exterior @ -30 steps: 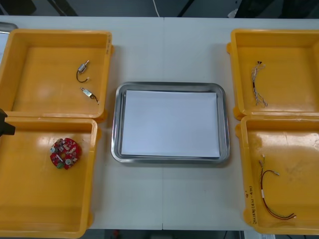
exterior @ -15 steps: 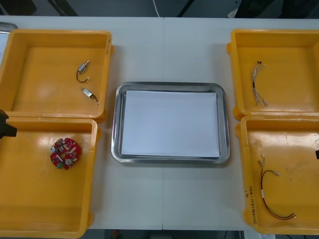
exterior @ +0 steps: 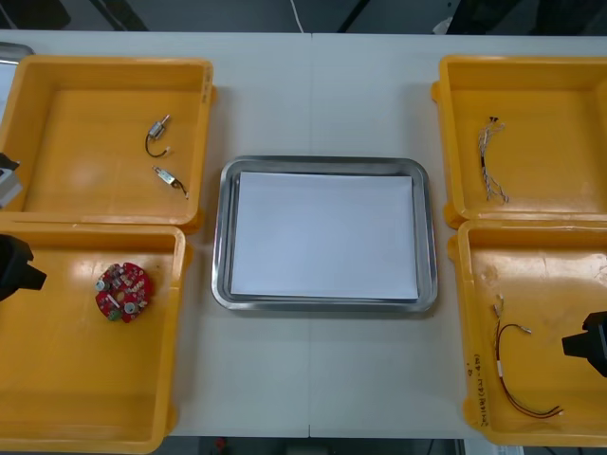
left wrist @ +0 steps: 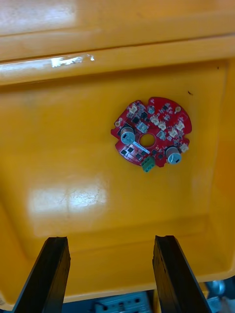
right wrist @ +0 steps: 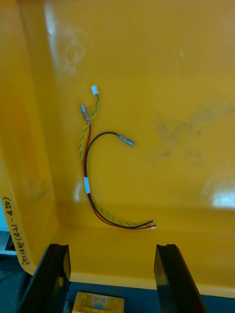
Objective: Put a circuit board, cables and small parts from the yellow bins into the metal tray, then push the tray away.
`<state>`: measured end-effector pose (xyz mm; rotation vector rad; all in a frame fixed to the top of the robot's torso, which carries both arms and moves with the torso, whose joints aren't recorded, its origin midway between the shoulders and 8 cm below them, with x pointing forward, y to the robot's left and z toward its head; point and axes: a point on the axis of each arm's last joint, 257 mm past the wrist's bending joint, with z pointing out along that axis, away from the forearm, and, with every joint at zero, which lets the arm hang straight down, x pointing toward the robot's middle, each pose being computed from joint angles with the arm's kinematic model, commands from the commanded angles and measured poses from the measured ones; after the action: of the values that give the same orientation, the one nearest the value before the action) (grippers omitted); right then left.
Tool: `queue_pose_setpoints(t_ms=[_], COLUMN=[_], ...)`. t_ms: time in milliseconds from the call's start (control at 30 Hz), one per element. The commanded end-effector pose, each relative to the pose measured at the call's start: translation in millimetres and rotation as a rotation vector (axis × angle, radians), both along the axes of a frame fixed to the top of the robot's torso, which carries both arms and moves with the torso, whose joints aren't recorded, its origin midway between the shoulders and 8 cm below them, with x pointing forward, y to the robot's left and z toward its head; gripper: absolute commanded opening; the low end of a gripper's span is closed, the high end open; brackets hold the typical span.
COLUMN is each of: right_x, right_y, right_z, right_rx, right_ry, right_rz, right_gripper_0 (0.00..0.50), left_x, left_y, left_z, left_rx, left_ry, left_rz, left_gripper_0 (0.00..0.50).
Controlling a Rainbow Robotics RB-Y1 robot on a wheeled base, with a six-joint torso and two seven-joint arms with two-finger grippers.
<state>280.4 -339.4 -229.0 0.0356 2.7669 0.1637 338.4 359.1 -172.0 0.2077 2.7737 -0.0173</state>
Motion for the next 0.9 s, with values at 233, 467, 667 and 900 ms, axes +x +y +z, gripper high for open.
queue_pose_setpoints(t_ms=[233, 467, 667, 900], right_x=[-21, -6, 0, 3], right_y=[14, 17, 24, 33], right_z=[-27, -39, -47, -60], right_rx=[0.012, -0.041, -0.047, -0.054], right_ry=[0.046, 0.004, -0.013, -0.033], right_rz=[-0.041, -0.061, -0.091, -0.098], right_gripper_0=[0.5, 0.5, 0.5, 0.5], left_x=[-2, 5, 7, 6], left_y=[-15, -35, -50, -64], left_z=[-21, -38, -50, -64], left_rx=[0.069, 0.057, 0.05, 0.048], left_ry=[-0.064, -0.112, -0.127, -0.132], left_rz=[-0.287, -0.354, -0.397, -0.437], left_gripper_0=[0.5, 0.5, 0.5, 0.5])
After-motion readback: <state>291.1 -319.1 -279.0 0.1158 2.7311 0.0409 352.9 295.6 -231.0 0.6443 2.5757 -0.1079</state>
